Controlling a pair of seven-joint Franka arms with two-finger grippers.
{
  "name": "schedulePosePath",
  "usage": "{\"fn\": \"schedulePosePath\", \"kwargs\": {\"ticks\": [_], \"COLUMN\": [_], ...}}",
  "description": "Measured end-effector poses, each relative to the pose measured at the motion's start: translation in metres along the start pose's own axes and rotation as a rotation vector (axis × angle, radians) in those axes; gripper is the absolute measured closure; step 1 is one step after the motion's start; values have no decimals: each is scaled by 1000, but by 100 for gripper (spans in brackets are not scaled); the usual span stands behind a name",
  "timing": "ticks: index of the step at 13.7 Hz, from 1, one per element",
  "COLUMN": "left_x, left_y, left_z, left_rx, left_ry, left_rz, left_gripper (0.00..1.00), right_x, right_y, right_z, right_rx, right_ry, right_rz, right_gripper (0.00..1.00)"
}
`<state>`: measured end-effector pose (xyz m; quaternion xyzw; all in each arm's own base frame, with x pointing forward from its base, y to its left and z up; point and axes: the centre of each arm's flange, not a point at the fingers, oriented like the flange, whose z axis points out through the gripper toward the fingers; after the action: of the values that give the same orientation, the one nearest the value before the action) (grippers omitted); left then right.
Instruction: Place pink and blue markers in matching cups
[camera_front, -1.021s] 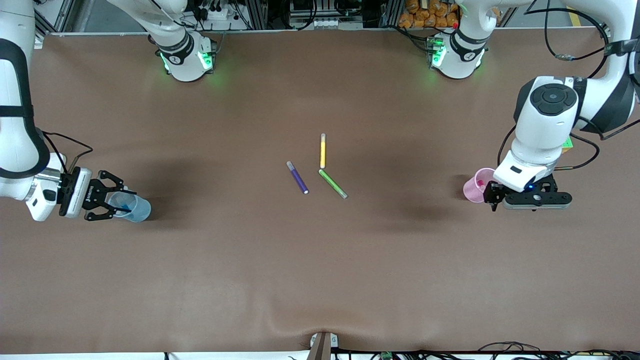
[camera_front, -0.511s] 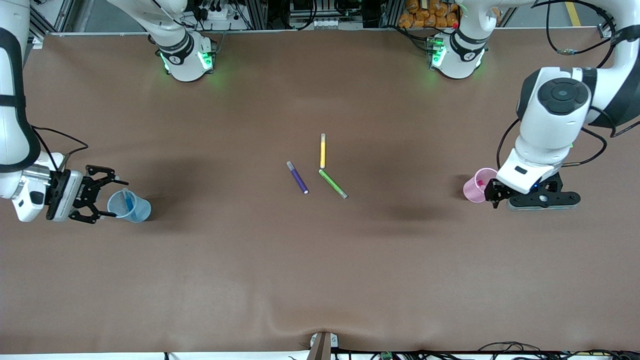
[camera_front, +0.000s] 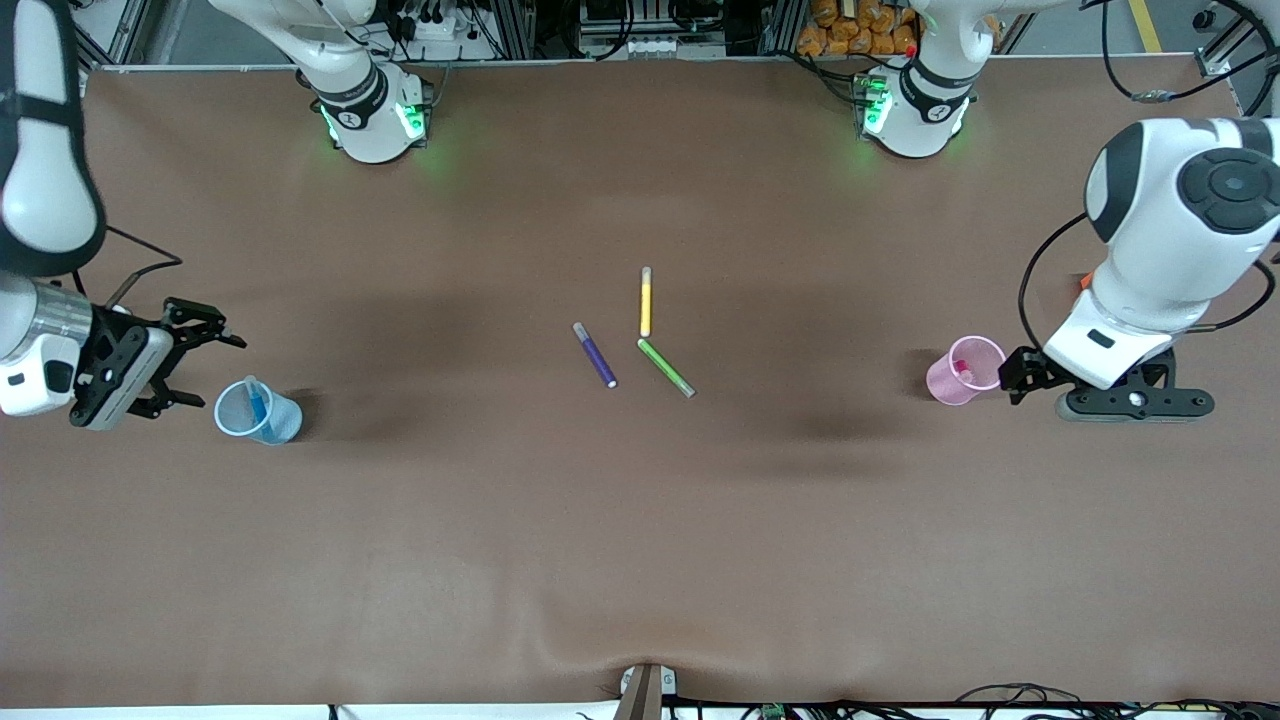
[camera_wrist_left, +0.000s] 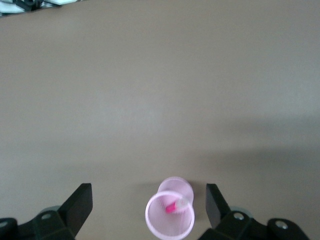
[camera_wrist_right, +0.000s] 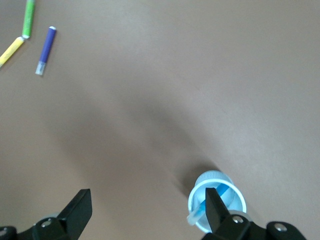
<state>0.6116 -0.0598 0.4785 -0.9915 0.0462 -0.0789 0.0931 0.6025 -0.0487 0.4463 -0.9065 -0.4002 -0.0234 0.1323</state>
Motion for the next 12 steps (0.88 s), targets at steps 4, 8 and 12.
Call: {"fn": "schedulePosePath", "kwargs": {"ticks": [4,8,12], "left_x": [1,-5,-19], "left_y": [-18,-45,-52], "left_z": [-59,-88,-124], "left_rx": [-37,-80,-113], "left_ry": [-76,-109,-168], "left_rz": [23,27,36], "left_gripper": [0,0,0], "right_x": [17,17,14], "right_y": [-24,-42,-60], "right_z": [-18,-41,-88], "right_rx": [-71,-104,-116], "right_ry": [-41,-63,-101], "right_rz": [171,332,537], "right_gripper": [0,0,0]}}
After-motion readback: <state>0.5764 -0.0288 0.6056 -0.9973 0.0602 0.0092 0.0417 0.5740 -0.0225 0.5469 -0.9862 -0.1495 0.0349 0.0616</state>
